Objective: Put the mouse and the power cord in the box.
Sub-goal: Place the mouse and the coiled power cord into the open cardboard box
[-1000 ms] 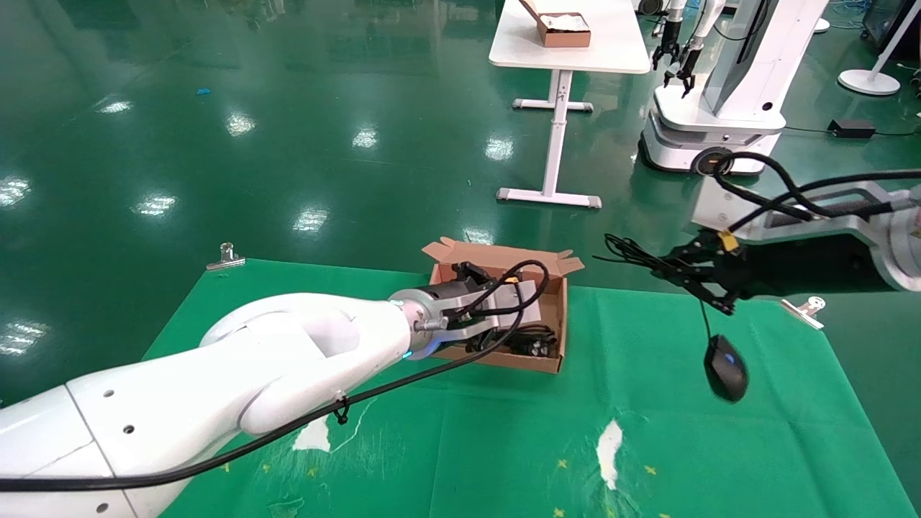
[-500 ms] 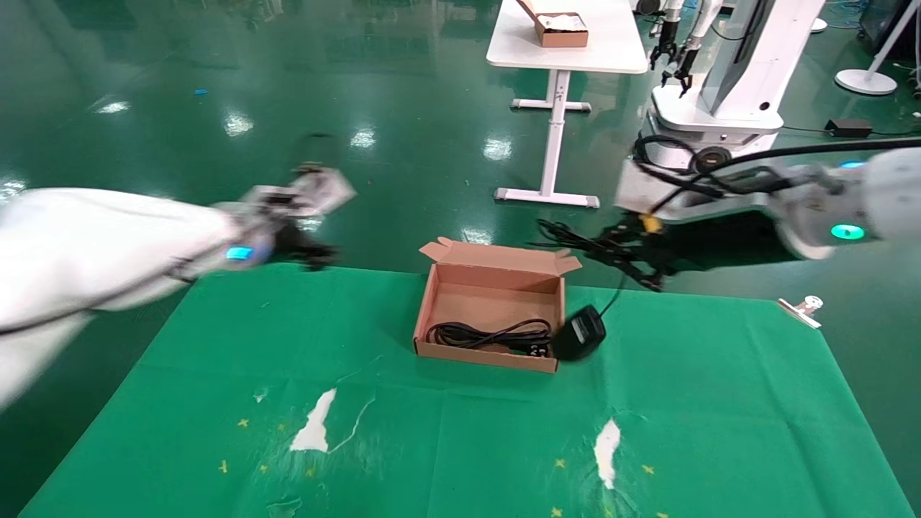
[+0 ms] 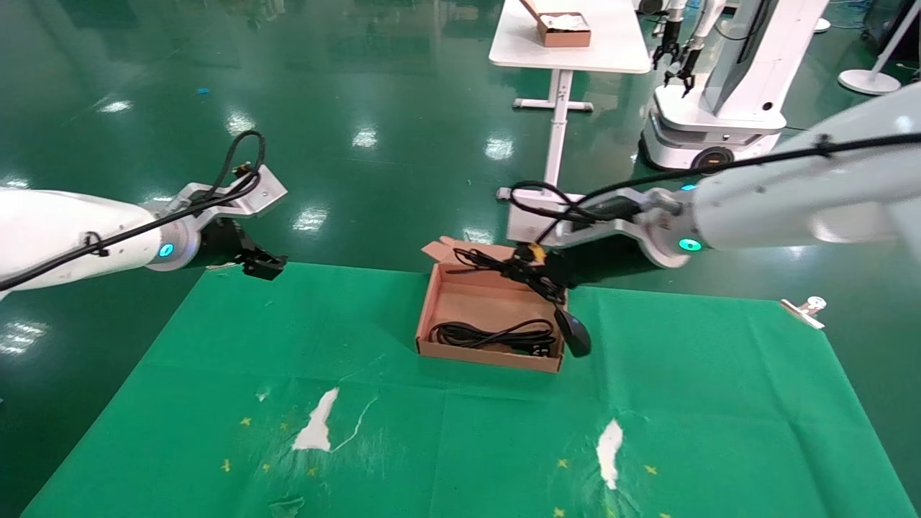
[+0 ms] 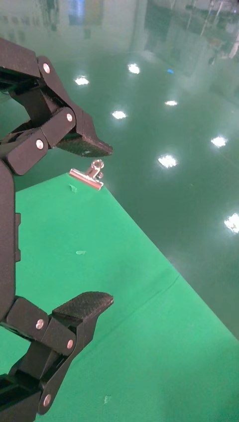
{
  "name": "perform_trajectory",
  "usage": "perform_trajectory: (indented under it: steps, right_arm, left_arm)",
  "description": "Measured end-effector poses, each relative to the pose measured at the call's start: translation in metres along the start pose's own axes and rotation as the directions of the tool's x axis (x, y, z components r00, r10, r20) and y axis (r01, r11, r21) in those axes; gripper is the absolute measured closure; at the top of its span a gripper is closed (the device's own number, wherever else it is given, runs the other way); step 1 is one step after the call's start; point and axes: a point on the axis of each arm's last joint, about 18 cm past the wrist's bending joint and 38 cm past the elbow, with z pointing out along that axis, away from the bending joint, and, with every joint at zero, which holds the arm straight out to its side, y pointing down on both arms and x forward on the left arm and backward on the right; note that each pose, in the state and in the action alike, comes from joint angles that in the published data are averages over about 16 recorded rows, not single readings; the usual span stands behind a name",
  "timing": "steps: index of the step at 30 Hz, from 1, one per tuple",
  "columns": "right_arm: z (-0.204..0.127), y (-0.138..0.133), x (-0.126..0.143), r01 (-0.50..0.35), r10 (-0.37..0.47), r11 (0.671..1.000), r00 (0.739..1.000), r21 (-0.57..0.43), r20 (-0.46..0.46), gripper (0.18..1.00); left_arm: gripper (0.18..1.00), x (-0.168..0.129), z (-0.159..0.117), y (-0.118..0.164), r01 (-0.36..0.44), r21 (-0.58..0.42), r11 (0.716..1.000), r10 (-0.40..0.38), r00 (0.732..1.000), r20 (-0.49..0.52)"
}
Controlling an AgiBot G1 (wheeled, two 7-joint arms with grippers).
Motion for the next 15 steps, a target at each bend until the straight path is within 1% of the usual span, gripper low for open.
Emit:
perform_trajectory:
  steps: [3, 8, 11, 15]
  right_arm:
    - [0.017, -0.006, -0.001, 0.024, -0.024, 1.0, 0.999, 0.002, -0.025, 0.96]
    - [0.043, -0.008, -0.009, 0.05, -0.05, 0.999, 0.997, -0.002, -0.062, 0.96]
    - [0.056, -0.001, -0.02, 0.056, -0.057, 0.998, 0.996, -0.014, -0.068, 0.96]
    - [0.069, 0.012, -0.037, 0.054, -0.057, 0.998, 0.997, -0.04, -0.056, 0.96]
  left_arm:
    - [0.244, -0.001, 0.001, 0.0, 0.0, 0.001, 1.0, 0.0, 1.0, -0.002]
    - [0.208, -0.001, 0.002, 0.0, -0.001, 0.002, 1.0, 0.001, 1.0, -0.005]
    - [0.196, -0.002, 0.002, 0.0, -0.001, 0.002, 1.0, 0.001, 1.0, -0.006]
    - [0.185, -0.002, 0.003, 0.0, -0.001, 0.002, 1.0, 0.001, 1.0, -0.008]
